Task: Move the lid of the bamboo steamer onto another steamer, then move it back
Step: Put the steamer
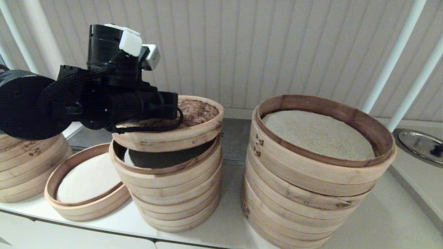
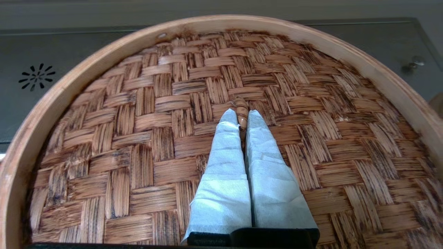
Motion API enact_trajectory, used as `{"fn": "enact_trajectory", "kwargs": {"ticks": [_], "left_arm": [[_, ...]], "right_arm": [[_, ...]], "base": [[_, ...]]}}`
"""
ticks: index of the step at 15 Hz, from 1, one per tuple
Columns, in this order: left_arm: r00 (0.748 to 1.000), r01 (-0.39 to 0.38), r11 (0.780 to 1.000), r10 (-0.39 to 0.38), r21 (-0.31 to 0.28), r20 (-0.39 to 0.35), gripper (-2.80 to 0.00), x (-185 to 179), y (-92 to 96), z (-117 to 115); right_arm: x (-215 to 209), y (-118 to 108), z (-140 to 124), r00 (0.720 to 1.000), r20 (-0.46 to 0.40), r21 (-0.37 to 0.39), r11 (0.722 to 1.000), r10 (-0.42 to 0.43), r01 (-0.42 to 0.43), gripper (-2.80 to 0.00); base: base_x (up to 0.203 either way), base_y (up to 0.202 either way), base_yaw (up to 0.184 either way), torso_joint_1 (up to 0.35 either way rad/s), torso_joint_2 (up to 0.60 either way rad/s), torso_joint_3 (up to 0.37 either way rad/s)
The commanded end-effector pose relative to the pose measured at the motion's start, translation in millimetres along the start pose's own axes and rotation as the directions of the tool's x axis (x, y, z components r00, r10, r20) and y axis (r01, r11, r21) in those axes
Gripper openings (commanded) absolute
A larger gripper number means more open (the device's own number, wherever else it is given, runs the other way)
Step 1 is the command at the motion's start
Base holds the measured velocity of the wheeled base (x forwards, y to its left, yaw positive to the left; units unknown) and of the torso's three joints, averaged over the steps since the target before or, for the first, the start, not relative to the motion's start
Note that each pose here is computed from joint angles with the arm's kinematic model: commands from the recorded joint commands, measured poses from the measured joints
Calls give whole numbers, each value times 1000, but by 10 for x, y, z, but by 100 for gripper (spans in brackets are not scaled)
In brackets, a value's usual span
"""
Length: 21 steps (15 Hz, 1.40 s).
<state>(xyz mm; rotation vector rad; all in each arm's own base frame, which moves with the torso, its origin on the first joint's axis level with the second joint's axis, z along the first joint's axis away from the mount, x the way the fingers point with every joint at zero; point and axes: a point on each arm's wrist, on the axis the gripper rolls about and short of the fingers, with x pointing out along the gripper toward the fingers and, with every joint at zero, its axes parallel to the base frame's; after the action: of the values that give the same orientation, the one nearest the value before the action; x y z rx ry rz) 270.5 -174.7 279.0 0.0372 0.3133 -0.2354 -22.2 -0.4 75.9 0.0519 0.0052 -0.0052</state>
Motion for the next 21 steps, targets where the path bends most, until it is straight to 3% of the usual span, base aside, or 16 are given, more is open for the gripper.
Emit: {"fn": "enact_trajectory", "kwargs": {"ticks": [1, 13, 21], "left_arm": [[1000, -3, 1000, 3, -1, 0, -280, -48, 21, -23], [1000, -4, 1000, 4, 5, -24, -280, -186, 78, -136], [1000, 21, 1000, -21, 15, -12, -280, -200, -17, -187]], "right_arm": [[2, 0, -4, 1000, -2, 0, 1000, 0, 0, -280], [1, 0, -4, 1000, -1, 0, 1000, 0, 0, -280], [1, 0, -4, 1000, -1, 0, 1000, 0, 0, -280]], "base": [[0, 0, 0, 0, 0, 0], [0, 0, 0, 0, 0, 0], [0, 0, 0, 0, 0, 0]]}}
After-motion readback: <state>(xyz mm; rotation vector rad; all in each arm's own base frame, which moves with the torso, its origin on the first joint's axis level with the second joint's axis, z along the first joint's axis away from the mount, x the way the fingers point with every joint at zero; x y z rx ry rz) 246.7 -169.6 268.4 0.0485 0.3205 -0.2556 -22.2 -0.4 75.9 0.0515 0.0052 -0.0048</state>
